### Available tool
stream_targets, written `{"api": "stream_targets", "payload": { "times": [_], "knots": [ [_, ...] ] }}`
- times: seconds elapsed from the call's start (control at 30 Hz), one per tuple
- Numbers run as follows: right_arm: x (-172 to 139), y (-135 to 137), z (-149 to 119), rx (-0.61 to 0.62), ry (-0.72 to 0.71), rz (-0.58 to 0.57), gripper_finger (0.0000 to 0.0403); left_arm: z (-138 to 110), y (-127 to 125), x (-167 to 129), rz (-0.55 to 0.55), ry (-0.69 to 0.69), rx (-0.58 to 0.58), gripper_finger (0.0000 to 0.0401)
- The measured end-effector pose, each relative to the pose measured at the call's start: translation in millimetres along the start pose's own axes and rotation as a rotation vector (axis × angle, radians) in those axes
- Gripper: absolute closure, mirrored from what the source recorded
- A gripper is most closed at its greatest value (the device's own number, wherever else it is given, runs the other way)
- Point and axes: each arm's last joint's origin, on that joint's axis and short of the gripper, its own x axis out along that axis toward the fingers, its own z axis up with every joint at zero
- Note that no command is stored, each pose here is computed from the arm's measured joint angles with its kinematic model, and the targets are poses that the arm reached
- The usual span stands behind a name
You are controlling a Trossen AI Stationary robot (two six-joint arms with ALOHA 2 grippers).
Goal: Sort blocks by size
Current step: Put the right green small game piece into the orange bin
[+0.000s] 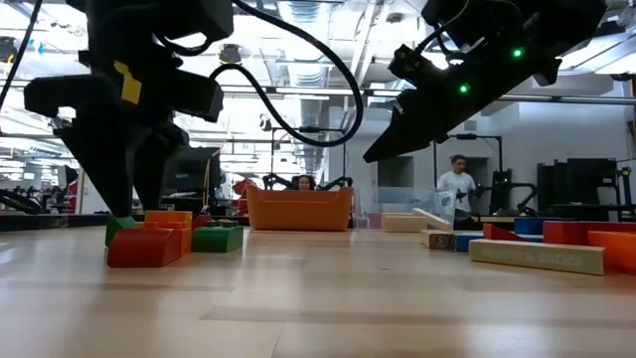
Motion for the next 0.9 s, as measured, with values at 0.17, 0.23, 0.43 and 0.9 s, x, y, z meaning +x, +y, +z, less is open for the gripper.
{"api": "stream_targets", "payload": {
  "times": [0.17, 0.23, 0.43, 0.9],
  "knots": [
    [-0.1, 0.2, -0.6, -0.002, 0.005, 0.0, 0.0186, -3.7, -1.6, 8.1, -0.013, -0.027, 0.01, 0.0119],
    [-0.1, 0.2, -0.5, -0.002, 0.005, 0.0, 0.0186, -7.4, -0.9, 11.5, -0.009, -0.012, 0.012, 0.0119],
    [-0.1, 0.2, -0.5, -0.002, 0.004, 0.0, 0.0186, -17.6, 0.6, 22.7, -0.016, -0.01, 0.028, 0.012],
    [-0.1, 0.0, -0.3, -0.002, 0.003, 0.0, 0.0186, -18.5, 2.1, 25.8, 0.012, -0.037, 0.073, 0.027]
  ]
}}
